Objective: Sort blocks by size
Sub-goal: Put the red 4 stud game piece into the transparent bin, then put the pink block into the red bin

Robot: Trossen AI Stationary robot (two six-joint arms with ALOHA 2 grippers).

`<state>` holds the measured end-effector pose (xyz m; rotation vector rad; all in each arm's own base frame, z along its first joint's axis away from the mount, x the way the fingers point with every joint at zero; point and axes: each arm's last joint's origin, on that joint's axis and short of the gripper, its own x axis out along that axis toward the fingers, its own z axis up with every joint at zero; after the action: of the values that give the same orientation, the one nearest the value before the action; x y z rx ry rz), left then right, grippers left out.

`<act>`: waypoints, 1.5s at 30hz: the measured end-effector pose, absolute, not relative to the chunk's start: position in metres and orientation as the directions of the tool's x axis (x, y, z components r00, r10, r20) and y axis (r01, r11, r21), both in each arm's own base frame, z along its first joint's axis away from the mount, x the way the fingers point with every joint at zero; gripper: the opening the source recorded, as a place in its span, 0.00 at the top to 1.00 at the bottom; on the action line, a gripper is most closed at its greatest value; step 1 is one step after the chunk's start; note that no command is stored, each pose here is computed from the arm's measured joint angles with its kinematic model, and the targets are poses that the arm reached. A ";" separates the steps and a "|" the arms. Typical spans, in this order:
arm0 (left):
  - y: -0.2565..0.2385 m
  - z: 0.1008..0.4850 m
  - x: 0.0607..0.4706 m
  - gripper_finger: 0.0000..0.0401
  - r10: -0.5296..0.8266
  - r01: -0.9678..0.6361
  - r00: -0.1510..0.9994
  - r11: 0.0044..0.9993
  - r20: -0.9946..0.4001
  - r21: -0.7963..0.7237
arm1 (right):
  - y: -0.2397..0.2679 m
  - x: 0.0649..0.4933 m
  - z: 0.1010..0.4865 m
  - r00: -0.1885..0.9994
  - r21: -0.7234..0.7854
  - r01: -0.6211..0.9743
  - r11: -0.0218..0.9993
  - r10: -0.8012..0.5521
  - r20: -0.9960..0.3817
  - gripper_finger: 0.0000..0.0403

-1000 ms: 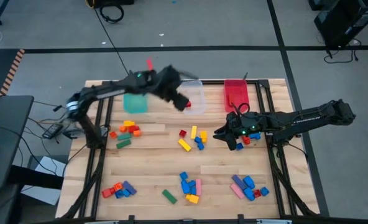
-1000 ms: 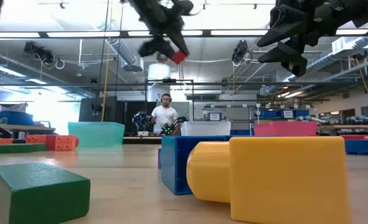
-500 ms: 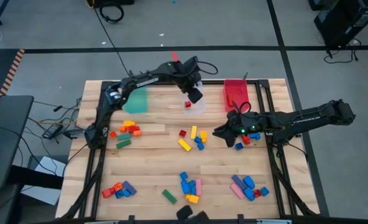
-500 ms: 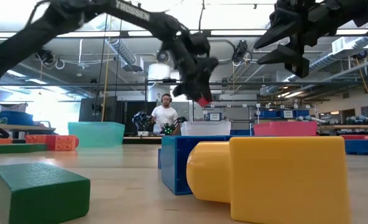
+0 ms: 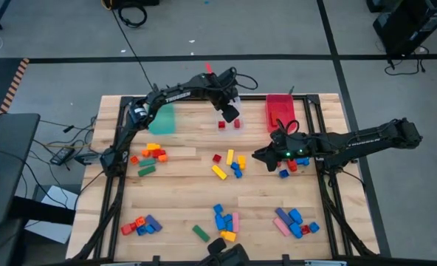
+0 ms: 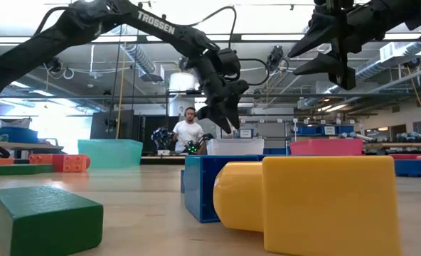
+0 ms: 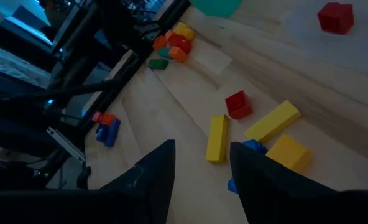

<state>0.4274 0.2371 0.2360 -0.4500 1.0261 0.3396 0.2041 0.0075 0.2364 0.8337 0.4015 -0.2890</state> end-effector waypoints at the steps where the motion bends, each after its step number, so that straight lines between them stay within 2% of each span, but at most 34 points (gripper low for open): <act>1: 0.238 0.236 0.427 0.52 0.062 -0.475 0.478 0.857 -0.876 -0.199 | 0.007 0.204 0.237 0.887 0.655 0.400 0.640 -0.091 -0.453 0.58; 5: 0.238 0.247 0.421 0.52 0.067 -0.482 0.477 0.854 -0.876 -0.197 | 0.007 0.204 0.237 0.887 0.655 0.399 0.641 -0.091 -0.452 0.58; 9: 0.225 0.277 0.414 0.52 0.089 -0.443 0.519 0.879 -0.850 -0.178 | 0.007 0.204 0.236 0.887 0.654 0.400 0.642 -0.091 -0.452 0.58; 16: 0.177 0.330 0.399 0.55 0.165 -0.408 0.589 0.906 -0.791 -0.115 | 0.007 0.204 0.237 0.888 0.653 0.398 0.644 -0.091 -0.452 0.58; 19: 0.152 0.338 0.387 0.56 0.204 -0.426 0.609 0.899 -0.766 -0.099 | 0.007 0.204 0.237 0.888 0.635 0.391 0.666 -0.091 -0.451 0.58; 24: 0.108 0.345 0.358 0.56 0.196 -0.410 0.712 0.896 -0.675 -0.171 | 0.008 0.204 0.237 0.889 0.591 0.371 0.716 -0.091 -0.448 0.58; 34: 0.025 0.315 0.279 0.56 0.289 -0.488 0.769 0.841 -0.570 -0.231 | 0.010 0.208 0.245 0.929 0.488 0.235 0.841 -0.047 -0.366 0.57; 40: -0.016 0.287 0.250 0.56 0.252 -0.425 0.800 0.879 -0.545 -0.217 | 0.021 0.209 0.250 0.941 0.390 0.137 0.911 0.003 -0.338 0.50; 45: -0.040 0.262 0.236 0.56 0.298 -0.445 0.813 0.872 -0.500 -0.205 | 0.035 0.210 0.271 0.938 0.293 0.071 0.954 0.036 -0.345 0.43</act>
<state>0.2359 -0.0402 0.2615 -0.3230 0.4760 0.4041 0.2100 0.0348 0.2708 0.3070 0.3556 -0.0185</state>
